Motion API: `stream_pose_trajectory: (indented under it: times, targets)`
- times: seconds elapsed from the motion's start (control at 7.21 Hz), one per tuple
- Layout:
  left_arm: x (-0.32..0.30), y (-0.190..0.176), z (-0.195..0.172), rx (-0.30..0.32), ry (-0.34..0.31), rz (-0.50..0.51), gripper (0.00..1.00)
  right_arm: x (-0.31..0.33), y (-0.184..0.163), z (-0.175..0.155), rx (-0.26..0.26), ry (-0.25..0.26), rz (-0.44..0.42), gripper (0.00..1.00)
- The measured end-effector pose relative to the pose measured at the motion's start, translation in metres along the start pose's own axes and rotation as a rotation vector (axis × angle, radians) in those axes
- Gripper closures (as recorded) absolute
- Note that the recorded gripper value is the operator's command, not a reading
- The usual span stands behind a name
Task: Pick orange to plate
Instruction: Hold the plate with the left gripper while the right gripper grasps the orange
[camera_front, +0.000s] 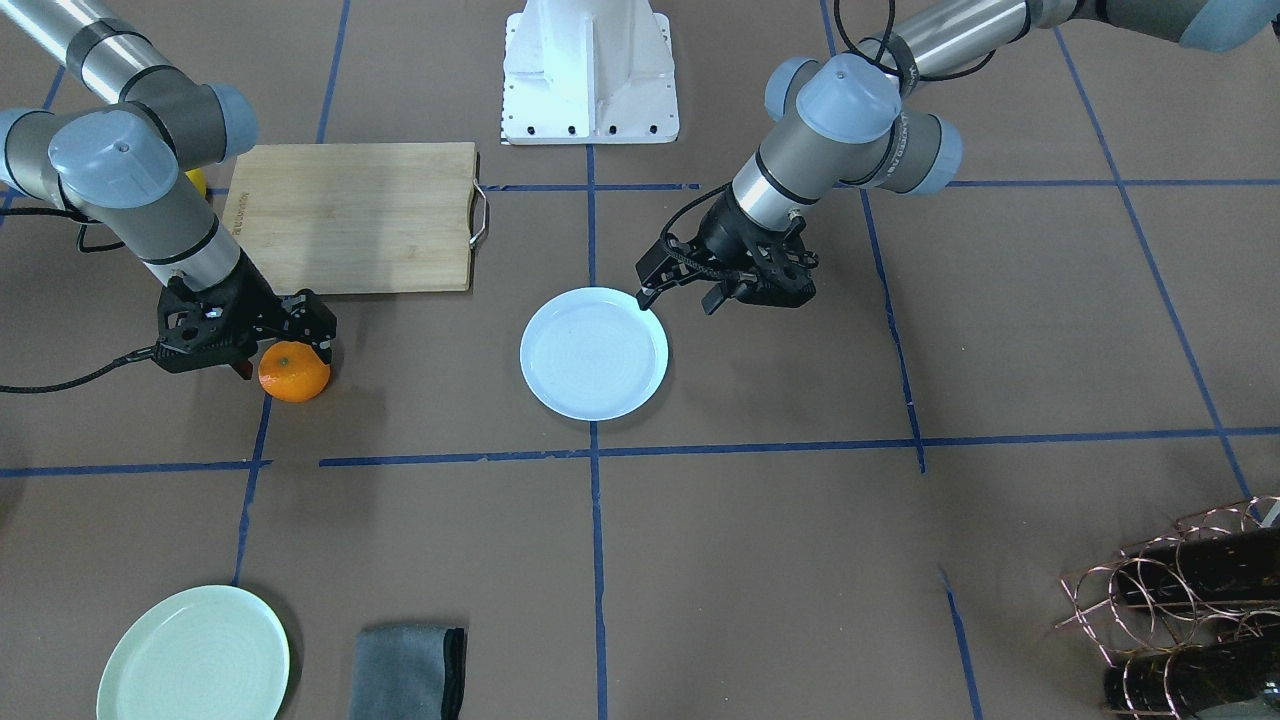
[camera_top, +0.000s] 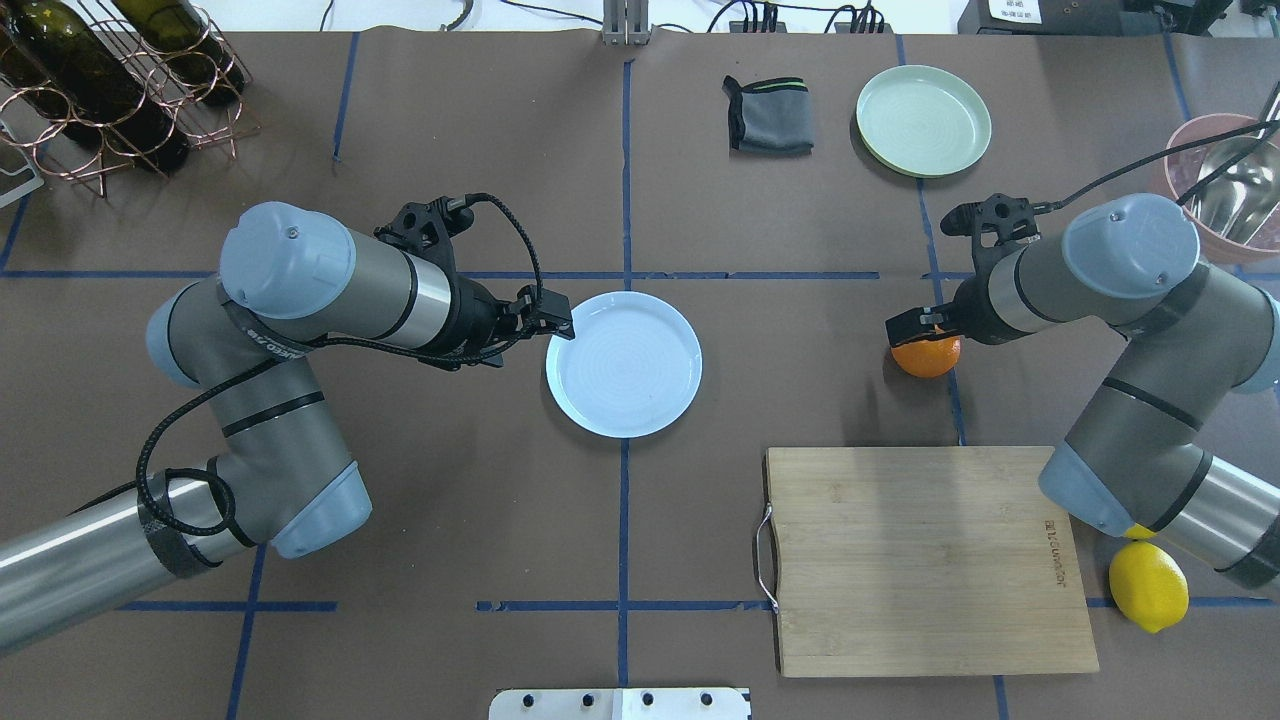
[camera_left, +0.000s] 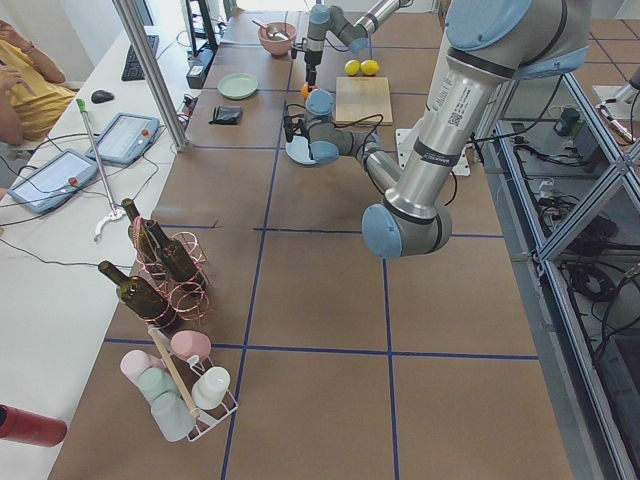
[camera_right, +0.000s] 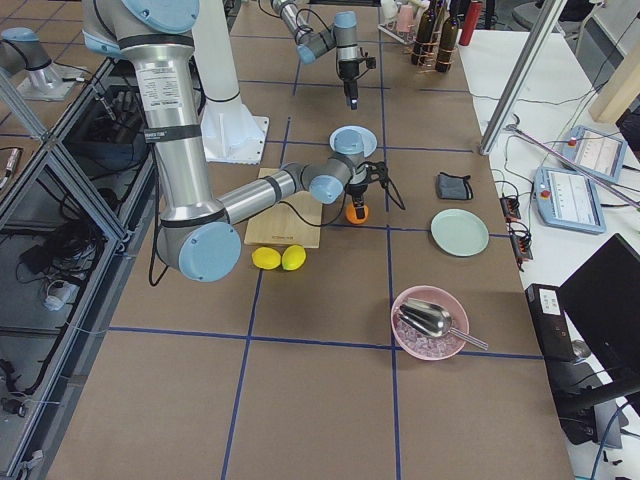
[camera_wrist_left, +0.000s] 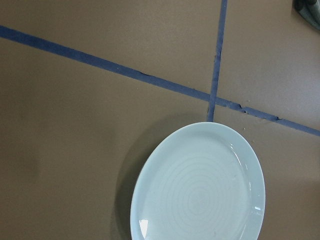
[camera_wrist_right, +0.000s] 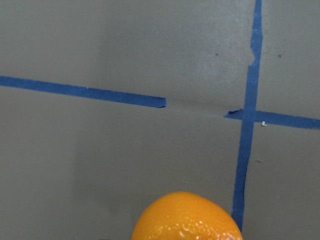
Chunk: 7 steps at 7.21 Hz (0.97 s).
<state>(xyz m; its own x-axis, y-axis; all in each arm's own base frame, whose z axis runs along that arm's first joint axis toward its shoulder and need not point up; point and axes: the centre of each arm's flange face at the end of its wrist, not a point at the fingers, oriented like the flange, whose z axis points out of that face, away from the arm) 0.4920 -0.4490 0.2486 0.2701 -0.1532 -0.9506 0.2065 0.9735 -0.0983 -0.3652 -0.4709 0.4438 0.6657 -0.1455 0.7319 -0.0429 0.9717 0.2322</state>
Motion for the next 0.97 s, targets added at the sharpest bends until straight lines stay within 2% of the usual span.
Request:
stream_pose_trajectory:
  times: [0.42,0.55,0.69,0.83,0.97]
  targets:
    - [0.001,0.001,0.000,-0.001,0.002,0.000,0.00,0.002,0.003,0.011,-0.013,0.015,0.000,0.00]
    - [0.000,0.001,0.000,0.000,0.001,0.000,0.00,0.002,0.004,0.014,-0.016,0.018,-0.001,0.08]
    - [0.000,0.001,0.000,0.000,0.001,0.000,0.00,0.000,0.004,0.018,-0.018,0.021,-0.002,0.39]
    - [0.000,0.001,0.000,-0.001,0.001,0.000,0.00,-0.004,0.001,0.021,-0.019,0.021,-0.003,0.76]
    - [0.000,0.001,0.000,-0.001,0.001,0.000,0.00,-0.005,-0.001,0.022,-0.018,0.021,-0.003,1.00]
